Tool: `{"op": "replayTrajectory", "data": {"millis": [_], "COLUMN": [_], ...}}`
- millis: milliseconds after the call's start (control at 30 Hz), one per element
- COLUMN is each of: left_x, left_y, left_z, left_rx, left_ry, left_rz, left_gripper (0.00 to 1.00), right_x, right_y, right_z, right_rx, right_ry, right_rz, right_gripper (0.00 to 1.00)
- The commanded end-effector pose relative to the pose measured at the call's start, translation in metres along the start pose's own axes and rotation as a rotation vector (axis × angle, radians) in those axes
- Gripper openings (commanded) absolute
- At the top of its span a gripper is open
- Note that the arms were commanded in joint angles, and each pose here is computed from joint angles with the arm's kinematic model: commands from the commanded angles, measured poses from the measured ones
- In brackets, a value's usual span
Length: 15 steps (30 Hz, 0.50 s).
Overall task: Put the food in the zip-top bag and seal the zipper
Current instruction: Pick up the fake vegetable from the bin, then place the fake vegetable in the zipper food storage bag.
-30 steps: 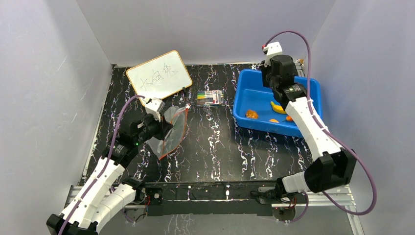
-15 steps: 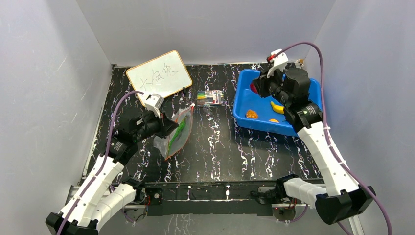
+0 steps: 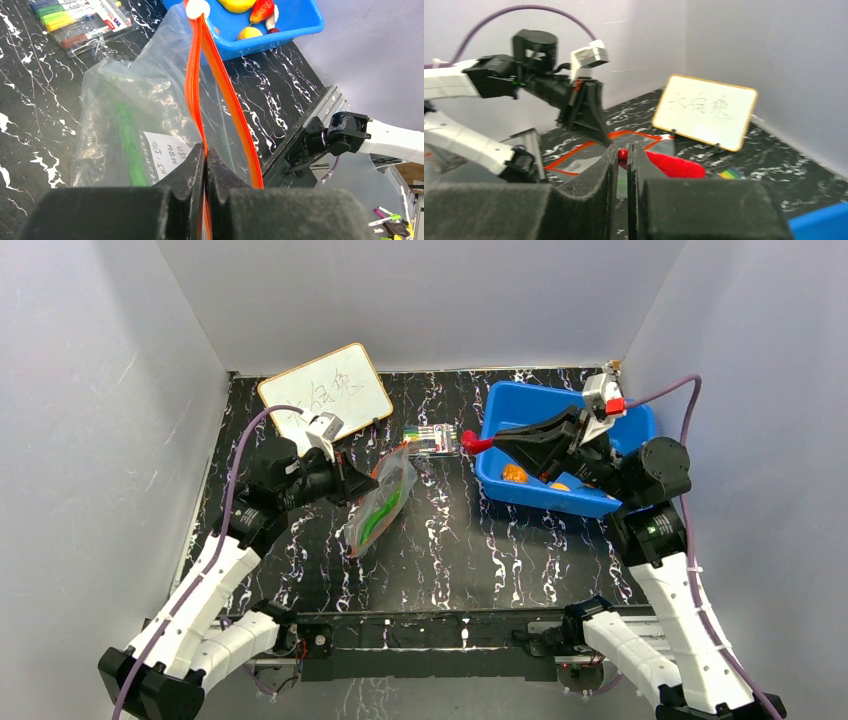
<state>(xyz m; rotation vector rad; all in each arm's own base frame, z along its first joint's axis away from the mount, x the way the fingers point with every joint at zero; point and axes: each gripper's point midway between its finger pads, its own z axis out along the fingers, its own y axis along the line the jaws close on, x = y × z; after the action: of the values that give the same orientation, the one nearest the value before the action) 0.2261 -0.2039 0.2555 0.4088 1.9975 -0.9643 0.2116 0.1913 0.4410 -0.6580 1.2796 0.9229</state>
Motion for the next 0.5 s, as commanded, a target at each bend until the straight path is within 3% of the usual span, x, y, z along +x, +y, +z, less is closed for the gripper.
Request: {"op": "replayTrajectory", "data": {"millis": [0, 200, 467], "left_x": [-0.024, -0.022, -0.016], "left_y": [-0.021, -0.024, -0.031], "left_z": [-0.001, 0.003, 0.003], "left_rx": [0.082, 0.108, 0.150], "left_ry": [-0.048, -0.027, 0.003], "left_rz": [0.010, -0.017, -0.045], "left_gripper": [0.00, 0.00, 0.00], "right_x": [-0.021, -0.018, -0.004], "right_y": [0.039, 0.066, 0.069], "right_z": [0.000, -0.006, 0.003], "right_rx": [-0.210, -0.397, -0.440], "right_ry": [-0.109, -0.173, -0.137], "right_rz": [0.087, 0.183, 0.220], "right_gripper": [0.00, 0.00, 0.00]}}
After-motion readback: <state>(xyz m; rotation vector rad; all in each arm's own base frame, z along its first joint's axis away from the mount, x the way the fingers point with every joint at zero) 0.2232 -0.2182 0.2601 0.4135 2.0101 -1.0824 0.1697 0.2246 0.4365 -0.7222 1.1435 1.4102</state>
